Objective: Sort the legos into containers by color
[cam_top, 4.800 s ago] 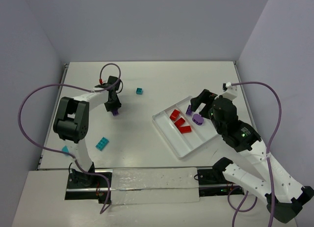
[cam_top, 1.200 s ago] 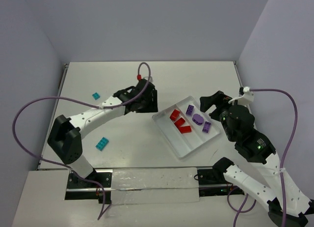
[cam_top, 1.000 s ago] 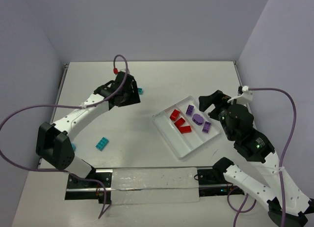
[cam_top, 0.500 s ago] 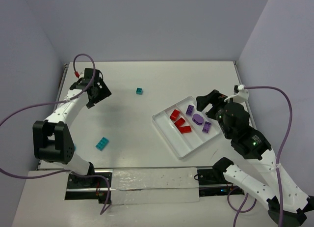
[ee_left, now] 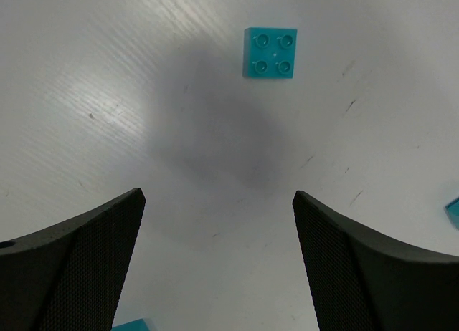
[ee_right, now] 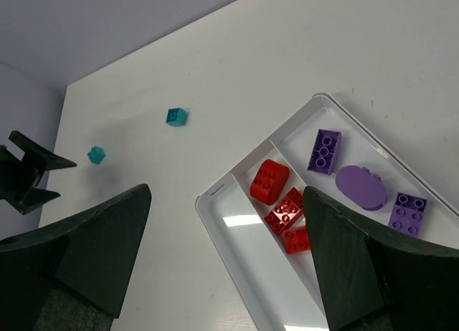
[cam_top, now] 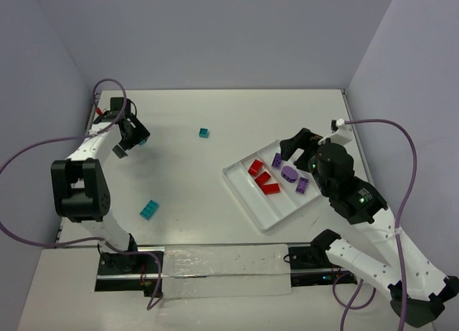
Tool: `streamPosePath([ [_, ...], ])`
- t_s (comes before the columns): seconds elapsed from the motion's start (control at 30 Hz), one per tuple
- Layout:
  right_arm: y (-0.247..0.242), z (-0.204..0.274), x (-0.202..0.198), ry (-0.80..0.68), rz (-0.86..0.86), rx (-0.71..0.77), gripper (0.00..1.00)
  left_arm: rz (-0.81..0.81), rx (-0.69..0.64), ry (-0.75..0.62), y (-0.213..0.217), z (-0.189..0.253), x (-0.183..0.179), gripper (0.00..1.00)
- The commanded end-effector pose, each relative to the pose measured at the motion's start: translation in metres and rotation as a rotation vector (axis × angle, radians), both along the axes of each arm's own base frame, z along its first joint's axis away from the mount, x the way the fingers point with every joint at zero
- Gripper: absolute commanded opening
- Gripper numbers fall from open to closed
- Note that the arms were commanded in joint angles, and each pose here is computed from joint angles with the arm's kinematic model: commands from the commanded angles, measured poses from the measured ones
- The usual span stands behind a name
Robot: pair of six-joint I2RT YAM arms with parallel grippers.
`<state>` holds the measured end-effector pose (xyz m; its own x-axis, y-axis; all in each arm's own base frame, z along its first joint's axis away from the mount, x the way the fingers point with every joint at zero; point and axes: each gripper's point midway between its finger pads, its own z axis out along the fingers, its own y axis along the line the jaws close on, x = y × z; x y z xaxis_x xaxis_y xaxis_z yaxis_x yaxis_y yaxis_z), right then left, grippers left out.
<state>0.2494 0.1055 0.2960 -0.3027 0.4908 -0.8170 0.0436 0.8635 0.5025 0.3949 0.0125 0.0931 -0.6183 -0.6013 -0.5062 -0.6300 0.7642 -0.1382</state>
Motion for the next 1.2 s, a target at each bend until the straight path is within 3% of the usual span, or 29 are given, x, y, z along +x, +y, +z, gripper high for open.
streamPosePath([
  [0.0, 0.002, 0.012, 0.007, -0.048, -0.006, 0.019, 0.93, 0.040, -0.019, -0.067, 0.012, 0.013, 0.030, 0.93],
  [0.67, 0.002, 0.018, 0.011, -0.044, -0.016, 0.004, 0.93, 0.028, -0.065, -0.008, 0.008, -0.029, 0.075, 0.91],
  [1.17, 0.001, 0.019, 0.009, -0.040, -0.016, 0.007, 0.93, 0.040, -0.038, 0.021, 0.008, -0.050, 0.085, 0.76],
])
